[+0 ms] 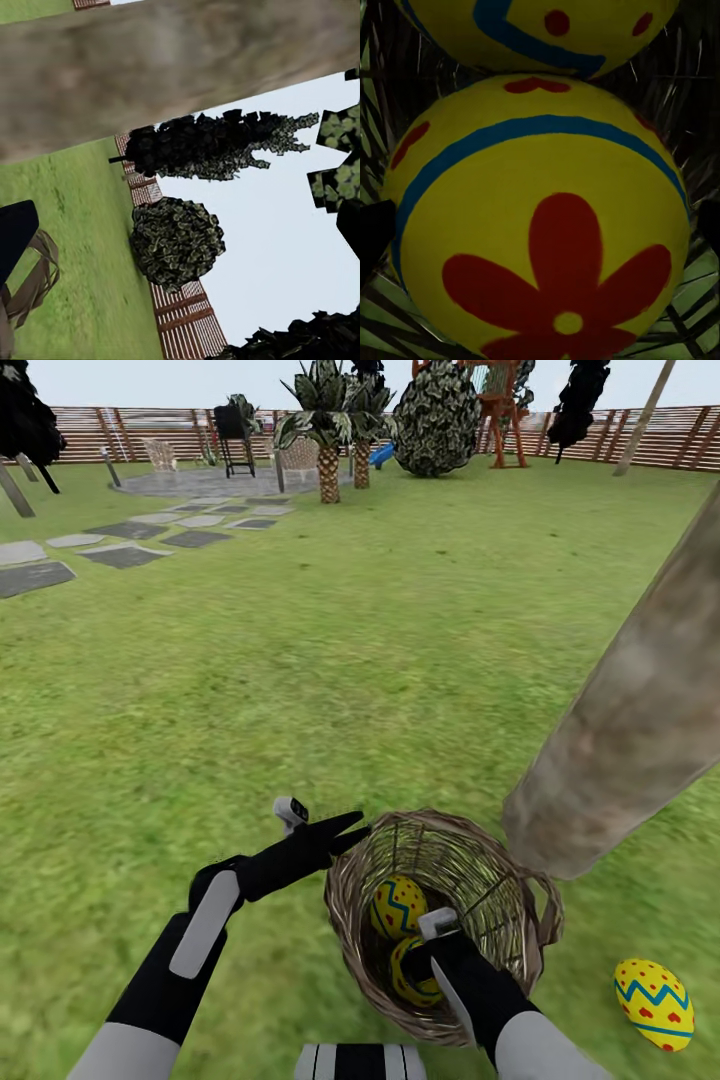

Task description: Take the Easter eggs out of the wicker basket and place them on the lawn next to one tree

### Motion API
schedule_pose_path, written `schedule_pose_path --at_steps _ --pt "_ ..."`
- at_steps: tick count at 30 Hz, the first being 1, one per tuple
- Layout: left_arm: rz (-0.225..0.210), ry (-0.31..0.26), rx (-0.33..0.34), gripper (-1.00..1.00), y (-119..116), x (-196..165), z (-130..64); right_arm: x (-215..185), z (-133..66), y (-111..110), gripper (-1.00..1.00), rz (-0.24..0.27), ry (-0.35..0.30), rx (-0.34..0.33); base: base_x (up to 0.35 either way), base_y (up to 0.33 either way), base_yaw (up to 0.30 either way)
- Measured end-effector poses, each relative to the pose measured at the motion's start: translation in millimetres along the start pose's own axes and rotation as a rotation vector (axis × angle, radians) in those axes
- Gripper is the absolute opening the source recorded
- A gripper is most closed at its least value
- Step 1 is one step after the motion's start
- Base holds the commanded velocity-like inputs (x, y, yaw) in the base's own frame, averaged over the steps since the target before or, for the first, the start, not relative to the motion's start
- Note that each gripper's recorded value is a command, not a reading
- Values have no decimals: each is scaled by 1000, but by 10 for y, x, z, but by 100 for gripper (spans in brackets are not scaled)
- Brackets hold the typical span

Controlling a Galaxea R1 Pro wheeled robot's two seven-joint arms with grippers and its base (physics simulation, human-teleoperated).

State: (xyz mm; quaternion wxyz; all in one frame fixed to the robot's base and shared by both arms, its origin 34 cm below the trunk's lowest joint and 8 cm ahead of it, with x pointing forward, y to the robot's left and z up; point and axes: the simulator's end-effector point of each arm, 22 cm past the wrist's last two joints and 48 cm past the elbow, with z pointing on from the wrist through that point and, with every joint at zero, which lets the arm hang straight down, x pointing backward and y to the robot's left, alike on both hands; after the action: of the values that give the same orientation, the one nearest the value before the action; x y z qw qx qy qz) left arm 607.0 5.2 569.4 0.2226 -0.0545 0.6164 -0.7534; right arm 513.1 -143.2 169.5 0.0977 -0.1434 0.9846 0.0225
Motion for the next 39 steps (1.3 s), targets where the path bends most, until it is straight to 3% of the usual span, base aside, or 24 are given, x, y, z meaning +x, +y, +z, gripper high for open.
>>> schedule_pose_path --at_steps 7,13,14,39 --pt "-76 -8 -38 100 286 185 -113 -118 31 -18 100 -2 -8 1 0 0 0" --pt "-101 -12 -47 100 414 212 -145 -15 128 17 100 5 17 -11 0 0 0" --pt "-101 -13 -47 100 413 211 -144 -14 128 19 -100 4 18 -10 0 0 0" --pt "-101 -16 -46 100 403 211 -152 -29 112 3 -100 0 15 -6 0 0 0"
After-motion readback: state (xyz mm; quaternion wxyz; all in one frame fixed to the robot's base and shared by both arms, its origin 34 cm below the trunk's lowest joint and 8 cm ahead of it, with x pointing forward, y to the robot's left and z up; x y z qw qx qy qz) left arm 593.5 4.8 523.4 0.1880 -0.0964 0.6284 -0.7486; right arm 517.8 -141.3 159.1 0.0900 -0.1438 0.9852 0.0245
